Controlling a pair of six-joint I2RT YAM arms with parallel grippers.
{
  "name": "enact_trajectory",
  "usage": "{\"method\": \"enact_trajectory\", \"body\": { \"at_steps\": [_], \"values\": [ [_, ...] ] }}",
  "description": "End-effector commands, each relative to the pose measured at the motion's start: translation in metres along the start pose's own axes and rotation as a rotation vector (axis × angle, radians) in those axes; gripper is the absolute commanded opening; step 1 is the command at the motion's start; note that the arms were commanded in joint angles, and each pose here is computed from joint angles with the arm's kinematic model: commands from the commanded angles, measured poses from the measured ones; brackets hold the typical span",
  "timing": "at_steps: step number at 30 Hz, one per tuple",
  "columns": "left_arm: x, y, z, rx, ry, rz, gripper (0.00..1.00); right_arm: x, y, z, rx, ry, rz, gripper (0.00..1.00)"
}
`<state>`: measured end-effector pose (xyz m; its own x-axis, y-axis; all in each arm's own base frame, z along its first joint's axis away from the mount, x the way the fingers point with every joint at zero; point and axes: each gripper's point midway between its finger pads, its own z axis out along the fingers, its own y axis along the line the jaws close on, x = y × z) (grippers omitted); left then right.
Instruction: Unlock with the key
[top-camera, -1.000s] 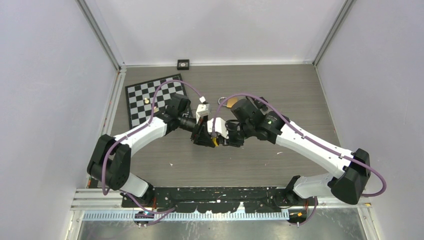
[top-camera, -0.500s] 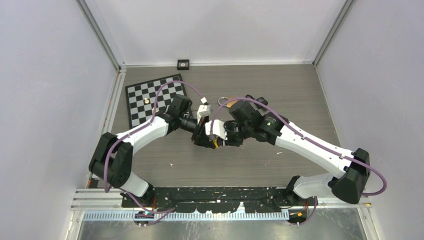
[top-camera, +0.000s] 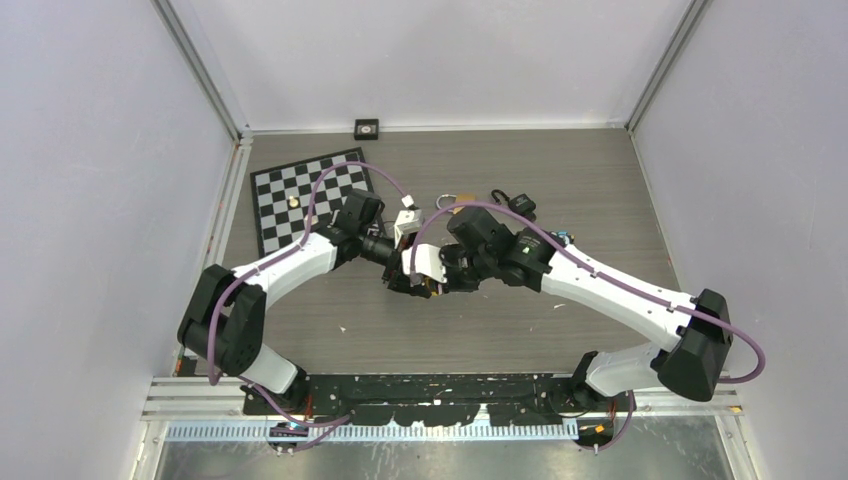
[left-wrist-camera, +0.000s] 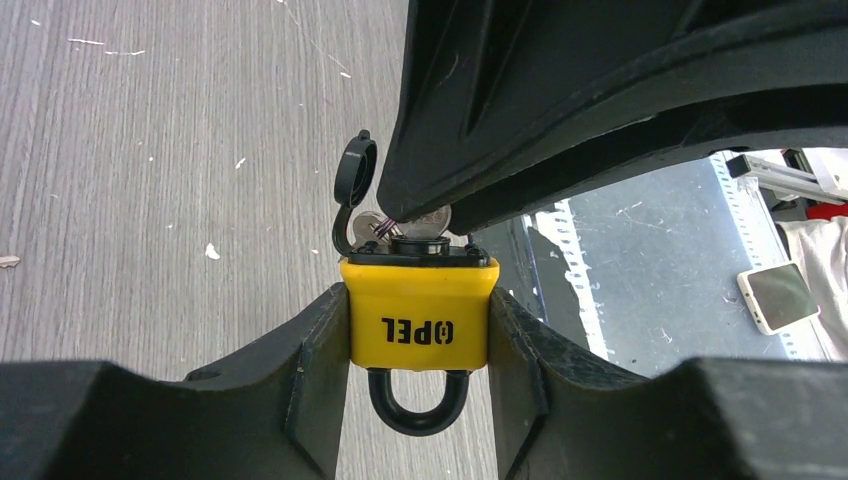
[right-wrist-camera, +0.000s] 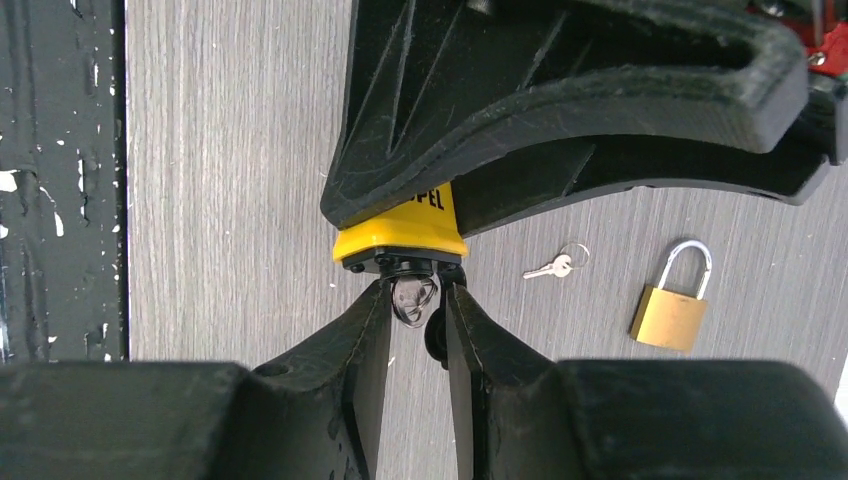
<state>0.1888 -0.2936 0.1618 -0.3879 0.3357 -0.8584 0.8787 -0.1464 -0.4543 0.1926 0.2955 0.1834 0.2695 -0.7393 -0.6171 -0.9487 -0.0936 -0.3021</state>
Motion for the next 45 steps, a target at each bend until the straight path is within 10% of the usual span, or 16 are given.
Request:
{"method": "enact_trajectory", "body": {
  "at_steps": [1,29,45],
  "values": [
    [-0.026,-0.014,-0.002,0.061,-0.041,0.077,0.0,-0.004,-0.011,0.005,0.053,-0.008,-0.036,0.31],
    [-0.022,-0.009,-0.003,0.008,-0.033,0.158,0.0,0.002,0.001,0.017,0.016,-0.024,0.028,0.01],
    [-0.024,0.039,-0.012,-0.302,-0.038,0.295,0.0,-0.002,0.01,0.014,-0.078,-0.081,0.254,0.08]
  ]
}}
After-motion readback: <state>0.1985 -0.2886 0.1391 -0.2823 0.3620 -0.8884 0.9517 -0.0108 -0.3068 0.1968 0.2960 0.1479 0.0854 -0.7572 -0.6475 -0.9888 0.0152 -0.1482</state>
